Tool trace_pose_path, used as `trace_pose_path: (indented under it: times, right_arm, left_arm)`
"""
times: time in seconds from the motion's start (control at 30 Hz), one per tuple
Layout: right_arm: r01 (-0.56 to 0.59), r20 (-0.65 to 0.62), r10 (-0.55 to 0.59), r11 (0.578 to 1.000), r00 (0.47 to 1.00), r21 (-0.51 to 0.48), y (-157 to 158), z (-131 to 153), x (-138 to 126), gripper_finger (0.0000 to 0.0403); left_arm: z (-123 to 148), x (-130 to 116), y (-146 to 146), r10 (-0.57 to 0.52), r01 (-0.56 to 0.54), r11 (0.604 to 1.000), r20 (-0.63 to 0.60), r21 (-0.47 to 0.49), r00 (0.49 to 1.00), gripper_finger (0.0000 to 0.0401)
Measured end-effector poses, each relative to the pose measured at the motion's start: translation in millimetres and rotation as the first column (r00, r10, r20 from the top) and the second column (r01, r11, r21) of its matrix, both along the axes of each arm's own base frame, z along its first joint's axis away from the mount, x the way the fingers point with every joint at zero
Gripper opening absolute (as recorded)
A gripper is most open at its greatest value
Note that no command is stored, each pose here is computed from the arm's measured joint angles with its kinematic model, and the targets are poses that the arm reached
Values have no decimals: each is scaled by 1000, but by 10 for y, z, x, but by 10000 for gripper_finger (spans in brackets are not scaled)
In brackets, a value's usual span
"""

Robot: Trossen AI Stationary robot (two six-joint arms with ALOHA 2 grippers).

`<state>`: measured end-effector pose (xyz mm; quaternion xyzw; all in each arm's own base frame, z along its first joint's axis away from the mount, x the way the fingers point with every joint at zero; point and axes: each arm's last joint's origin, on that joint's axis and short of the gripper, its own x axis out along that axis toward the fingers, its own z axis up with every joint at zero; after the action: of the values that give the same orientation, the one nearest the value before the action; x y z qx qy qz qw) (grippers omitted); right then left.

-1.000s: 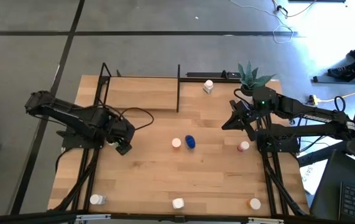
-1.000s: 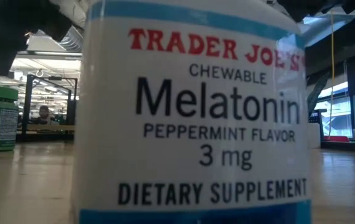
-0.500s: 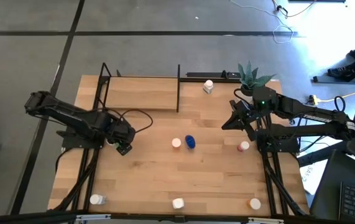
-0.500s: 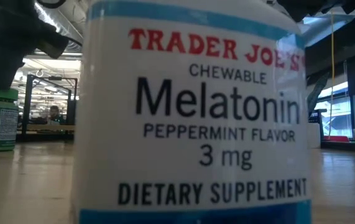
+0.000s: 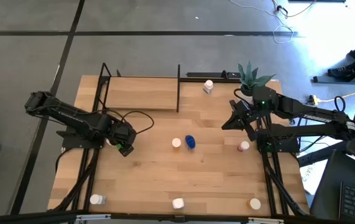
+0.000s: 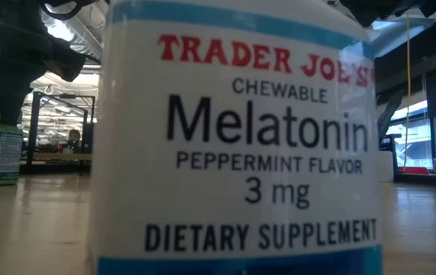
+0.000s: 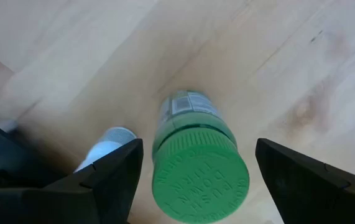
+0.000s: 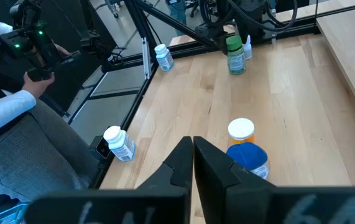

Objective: Pick and place medicine bottles onto shelf by color
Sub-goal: Put the green pill bottle on the shelf

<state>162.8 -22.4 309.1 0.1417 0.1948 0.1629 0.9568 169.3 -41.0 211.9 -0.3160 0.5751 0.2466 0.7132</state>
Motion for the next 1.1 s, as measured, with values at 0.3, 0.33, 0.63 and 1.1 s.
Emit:
trace_pose_path:
  times: [0.3, 0.33, 0.63, 1.1]
  right_arm:
    - [0, 0, 0, 1000, 1000, 0, 0, 0, 0, 17]
    - [0, 0, 0, 1000, 1000, 0, 0, 0, 0, 17]
    - [0, 0, 0, 1000, 1000, 0, 0, -1, 1, 17]
    - [0, 0, 0, 1000, 1000, 0, 0, -1, 1, 17]
  left_arm:
    - [-37, 13, -18, 0, 0, 1000, -29, 6, 1000, 290]
    - [-49, 21, -21, -1, 1, 1000, -38, 1, 999, 286]
    - [-82, 43, -29, -2, 2, 1000, -60, 0, 998, 231]
    - [24, 97, -48, 40, -42, 998, -30, -44, 999, 202]
